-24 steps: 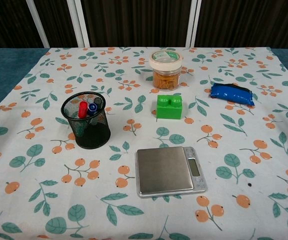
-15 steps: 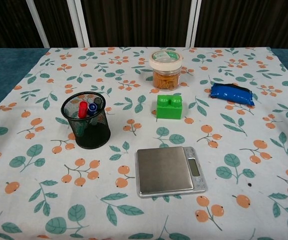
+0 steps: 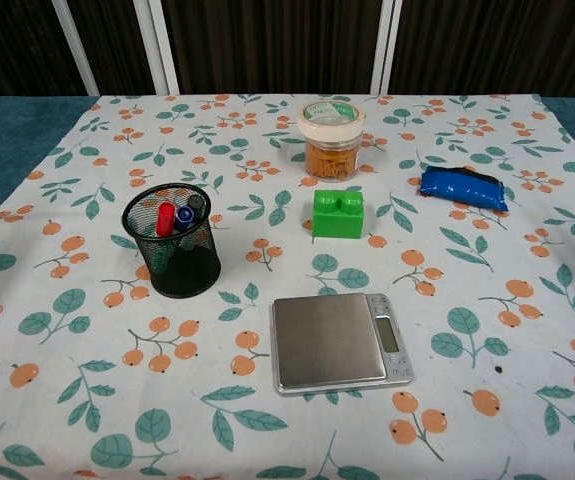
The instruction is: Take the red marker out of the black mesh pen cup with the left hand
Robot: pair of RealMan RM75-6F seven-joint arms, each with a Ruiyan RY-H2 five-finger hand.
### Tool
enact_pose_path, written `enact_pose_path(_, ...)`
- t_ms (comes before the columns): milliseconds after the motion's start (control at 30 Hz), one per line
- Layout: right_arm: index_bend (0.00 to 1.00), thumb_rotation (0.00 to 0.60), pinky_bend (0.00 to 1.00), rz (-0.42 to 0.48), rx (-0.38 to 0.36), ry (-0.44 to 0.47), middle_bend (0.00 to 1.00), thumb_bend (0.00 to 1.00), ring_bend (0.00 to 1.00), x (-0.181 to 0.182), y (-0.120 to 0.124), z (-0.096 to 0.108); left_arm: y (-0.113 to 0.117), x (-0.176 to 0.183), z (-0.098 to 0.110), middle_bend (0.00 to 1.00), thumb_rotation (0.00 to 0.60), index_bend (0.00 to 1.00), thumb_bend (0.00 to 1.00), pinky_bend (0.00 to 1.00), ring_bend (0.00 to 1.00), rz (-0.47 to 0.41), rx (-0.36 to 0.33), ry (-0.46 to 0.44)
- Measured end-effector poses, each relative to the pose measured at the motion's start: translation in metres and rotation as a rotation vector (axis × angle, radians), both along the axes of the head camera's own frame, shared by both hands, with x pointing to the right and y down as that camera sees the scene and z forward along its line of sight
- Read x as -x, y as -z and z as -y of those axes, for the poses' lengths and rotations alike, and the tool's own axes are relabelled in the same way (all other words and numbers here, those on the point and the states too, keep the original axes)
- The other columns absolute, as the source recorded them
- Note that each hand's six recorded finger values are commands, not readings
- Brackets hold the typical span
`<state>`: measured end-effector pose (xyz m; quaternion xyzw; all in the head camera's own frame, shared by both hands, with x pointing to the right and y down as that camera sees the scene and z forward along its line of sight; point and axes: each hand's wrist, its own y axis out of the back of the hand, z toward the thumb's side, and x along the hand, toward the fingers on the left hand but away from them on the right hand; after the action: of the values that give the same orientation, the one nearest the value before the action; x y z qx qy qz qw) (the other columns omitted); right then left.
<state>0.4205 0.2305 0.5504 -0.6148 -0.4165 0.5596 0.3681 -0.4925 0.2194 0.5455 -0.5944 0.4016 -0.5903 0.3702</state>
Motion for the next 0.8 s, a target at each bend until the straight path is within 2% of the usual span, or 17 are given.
enact_pose_path(233, 0.12, 0.6, 0.17, -0.001, 0.002, -0.005, 0.0, 0.11, 0.04, 0.0, 0.0, 0.0, -0.004, -0.012, -0.001, 0.05, 0.6, 0.25, 0.18, 0.01, 0.0, -0.087, 0.0, -0.041)
enact_pose_path(433, 0.12, 0.6, 0.17, 0.003, 0.007, -0.014, 0.0, 0.12, 0.04, -0.001, 0.0, -0.001, -0.015, -0.03, 0.003, 0.05, 0.6, 0.27, 0.19, 0.01, 0.0, -0.168, 0.038, -0.089)
enact_pose_path(600, 0.12, 0.6, 0.17, 0.001, 0.009, -0.014, 0.0, 0.11, 0.04, -0.001, 0.0, -0.002, -0.024, -0.07, 0.021, 0.04, 0.6, 0.3, 0.2, 0.01, 0.0, -0.256, 0.046, -0.157)
enact_pose_path(800, 0.12, 0.6, 0.17, 0.002, 0.011, -0.02, 0.0, 0.11, 0.04, -0.002, 0.0, -0.002, -0.037, -0.121, 0.035, 0.04, 0.6, 0.33, 0.24, 0.01, 0.0, -0.338, 0.067, -0.196)
